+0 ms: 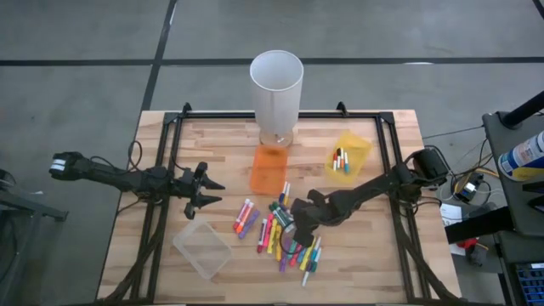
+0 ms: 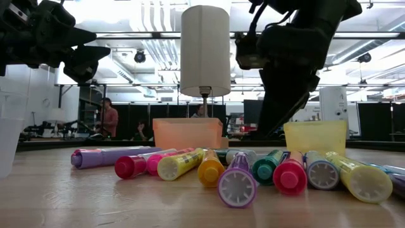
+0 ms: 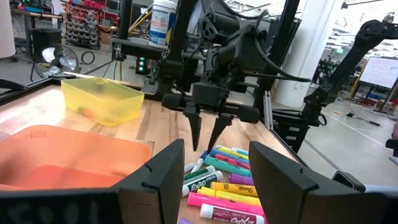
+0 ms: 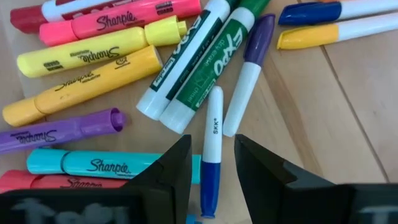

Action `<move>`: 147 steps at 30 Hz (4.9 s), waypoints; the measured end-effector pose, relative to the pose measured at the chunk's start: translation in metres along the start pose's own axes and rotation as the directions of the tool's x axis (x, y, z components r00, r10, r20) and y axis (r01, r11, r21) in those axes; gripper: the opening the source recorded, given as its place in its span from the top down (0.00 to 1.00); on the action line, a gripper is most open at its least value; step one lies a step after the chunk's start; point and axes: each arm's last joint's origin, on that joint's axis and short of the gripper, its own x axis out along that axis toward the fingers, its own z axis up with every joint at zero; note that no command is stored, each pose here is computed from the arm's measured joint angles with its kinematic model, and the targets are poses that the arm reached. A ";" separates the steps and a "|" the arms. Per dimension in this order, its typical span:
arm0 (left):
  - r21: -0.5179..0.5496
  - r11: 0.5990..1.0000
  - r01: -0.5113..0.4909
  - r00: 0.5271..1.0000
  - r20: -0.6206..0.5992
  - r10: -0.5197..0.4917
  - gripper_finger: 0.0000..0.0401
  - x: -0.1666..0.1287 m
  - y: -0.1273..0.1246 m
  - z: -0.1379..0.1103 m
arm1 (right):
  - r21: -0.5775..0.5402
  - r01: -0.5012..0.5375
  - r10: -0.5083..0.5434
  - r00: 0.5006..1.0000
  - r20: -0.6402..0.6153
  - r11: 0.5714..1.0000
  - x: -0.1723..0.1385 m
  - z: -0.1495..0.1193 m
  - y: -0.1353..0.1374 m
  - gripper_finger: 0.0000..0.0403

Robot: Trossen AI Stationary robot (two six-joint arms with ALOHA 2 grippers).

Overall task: Pick & Place Markers
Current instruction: Put the bottom small blue marker pen into the yellow bin

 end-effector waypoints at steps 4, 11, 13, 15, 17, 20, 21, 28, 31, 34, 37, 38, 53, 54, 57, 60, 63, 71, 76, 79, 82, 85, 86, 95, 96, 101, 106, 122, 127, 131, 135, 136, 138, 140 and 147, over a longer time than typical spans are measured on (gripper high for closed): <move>0.000 1.000 0.001 1.000 0.000 -0.001 0.57 0.000 0.000 0.000 | 0.003 0.000 0.000 1.000 0.003 1.000 0.000 0.000 0.000 0.73; 0.000 1.000 0.001 1.000 0.000 -0.001 0.57 0.000 0.000 0.000 | 0.003 -0.001 0.001 1.000 0.004 1.000 0.000 0.000 0.000 0.74; 0.000 1.000 0.001 1.000 -0.001 -0.001 0.57 0.000 0.000 0.000 | 0.003 -0.001 0.001 1.000 0.005 1.000 0.000 0.000 0.000 0.74; 0.000 1.000 0.000 1.000 0.000 0.000 0.57 0.000 0.000 0.000 | 0.003 -0.001 0.001 1.000 0.004 1.000 0.000 0.000 0.000 0.75; 0.000 1.000 0.000 1.000 0.000 0.000 0.57 0.000 0.000 0.000 | 0.003 -0.001 0.001 1.000 0.005 1.000 0.000 0.000 0.000 0.75; 0.000 1.000 0.000 1.000 0.000 0.000 0.57 0.000 0.000 0.000 | 0.002 -0.002 0.002 1.000 0.004 1.000 0.000 0.000 0.001 0.76; 0.000 1.000 0.000 1.000 0.000 0.000 0.57 0.000 0.000 0.000 | 0.006 -0.002 0.002 1.000 0.004 1.000 0.000 0.000 0.001 0.76; 0.000 1.000 0.000 1.000 0.000 0.000 0.57 0.000 0.000 0.000 | 0.018 -0.003 0.003 1.000 0.002 1.000 -0.001 -0.002 0.003 0.67; 0.000 1.000 0.001 1.000 -0.001 -0.001 0.57 0.000 0.000 0.000 | 0.016 0.009 -0.010 1.000 0.005 1.000 -0.001 -0.004 0.004 0.63; 0.000 1.000 0.000 1.000 -0.001 0.000 0.57 0.000 0.000 0.000 | 0.017 0.023 -0.023 1.000 -0.008 1.000 -0.001 -0.006 0.003 0.61; 0.000 1.000 0.001 1.000 0.000 -0.001 0.57 0.000 0.000 0.000 | 0.027 0.033 -0.033 0.999 -0.018 0.999 0.001 -0.009 0.001 0.62; 0.000 1.000 0.000 1.000 -0.001 0.000 0.57 0.000 0.000 0.000 | 0.026 0.038 -0.037 0.999 -0.024 0.999 0.002 -0.010 0.000 0.62; 0.000 1.000 0.000 1.000 0.000 0.000 0.57 0.000 0.000 0.000 | 0.043 0.059 -0.055 0.995 -0.087 0.997 0.010 -0.031 -0.006 0.65; 0.000 1.000 0.000 1.000 0.000 0.000 0.57 0.000 0.000 0.000 | 0.041 0.061 -0.058 0.995 -0.083 0.997 0.010 -0.031 -0.007 0.65; 0.000 1.000 0.000 1.000 0.000 0.000 0.57 0.000 0.000 0.000 | 0.044 0.077 -0.073 0.993 -0.089 0.996 0.012 -0.034 -0.011 0.67; 0.000 1.000 0.000 1.000 0.000 0.000 0.57 0.000 0.000 0.000 | 0.060 0.079 -0.073 0.993 -0.088 0.995 0.014 -0.037 -0.014 0.69; 0.000 1.000 0.000 1.000 0.000 0.000 0.57 0.000 0.000 0.000 | 0.075 0.081 -0.075 0.994 -0.082 0.994 0.016 -0.039 -0.016 0.72; 0.000 1.000 0.000 1.000 0.000 0.000 0.57 0.000 0.000 0.000 | 0.068 0.078 -0.072 0.994 -0.086 0.995 0.014 -0.035 -0.015 0.90; 0.000 1.000 0.000 1.000 0.000 0.000 0.57 0.000 0.000 0.000 | 0.067 0.074 -0.067 0.994 -0.091 0.995 0.012 -0.030 -0.012 0.91; 0.000 1.000 0.000 1.000 0.000 0.000 0.57 0.000 0.000 0.000 | 0.056 0.088 -0.082 0.992 -0.099 0.995 0.004 -0.025 -0.010 0.95; 0.000 1.000 0.000 1.000 -0.001 0.000 0.57 0.000 0.000 0.000 | 0.036 0.141 -0.136 0.984 -0.113 0.989 -0.004 -0.020 -0.009 0.97; 0.000 1.000 0.000 1.000 0.000 0.000 0.57 0.000 0.000 0.000 | 0.033 0.164 -0.161 0.982 -0.096 0.986 -0.018 -0.013 -0.008 0.99; 0.000 1.000 0.000 1.000 0.000 0.000 0.57 0.000 0.000 0.000 | 0.031 0.168 -0.165 0.982 -0.091 0.985 -0.021 -0.011 -0.008 0.99; 0.000 1.000 0.000 1.000 0.000 0.000 0.57 0.000 0.000 0.000 | 0.008 0.228 -0.227 0.970 -0.092 0.974 -0.051 -0.004 -0.013 0.98; 0.000 1.000 0.000 1.000 0.000 0.000 0.57 0.000 0.000 0.000 | 0.012 0.225 -0.223 0.971 -0.087 0.974 -0.053 -0.003 -0.013 0.98; 0.000 1.000 0.000 1.000 0.000 0.000 0.57 0.000 0.000 0.000 | -0.072 0.213 -0.219 0.972 -0.087 0.974 -0.055 -0.006 -0.016 0.98; 0.000 1.000 0.000 1.000 0.000 0.000 0.57 0.000 0.000 0.000 | -0.132 0.206 -0.225 0.964 -0.142 0.970 -0.043 -0.016 -0.024 0.89; 0.000 1.000 0.000 1.000 0.000 0.000 0.57 0.000 0.000 0.000 | -0.182 0.161 -0.184 0.976 -0.120 0.970 -0.013 -0.030 -0.037 0.62; 0.000 1.000 0.001 1.000 0.000 -0.001 0.57 0.000 0.000 0.000 | -0.180 0.157 -0.180 0.976 -0.119 0.971 -0.007 -0.032 -0.042 0.67; 0.000 1.000 0.000 1.000 0.000 0.000 0.57 0.000 0.000 0.000 | -0.179 0.150 -0.172 0.978 -0.118 0.972 -0.007 -0.032 -0.042 0.70; 0.000 1.000 0.000 1.000 -0.001 0.000 0.57 0.000 0.000 0.000 | -0.171 0.130 -0.151 0.982 -0.117 0.977 -0.005 -0.032 -0.043 0.72; 0.000 1.000 0.001 1.000 0.000 -0.001 0.57 0.000 0.000 0.000 | -0.164 0.115 -0.135 0.984 -0.116 0.980 -0.003 -0.033 -0.043 0.72; 0.000 1.000 0.000 1.000 -0.001 0.000 0.57 0.000 0.000 0.000 | -0.151 0.095 -0.112 0.988 -0.110 0.984 0.001 -0.035 -0.047 0.73; 0.000 1.000 0.000 1.000 0.000 0.000 0.57 0.000 0.000 0.000 | -0.142 0.085 -0.100 0.990 -0.101 0.986 0.005 -0.038 -0.050 0.74; 0.000 1.000 0.001 1.000 -0.001 -0.001 0.57 0.000 0.000 0.000 | -0.111 0.092 -0.103 0.990 -0.098 0.990 0.007 -0.043 -0.054 0.84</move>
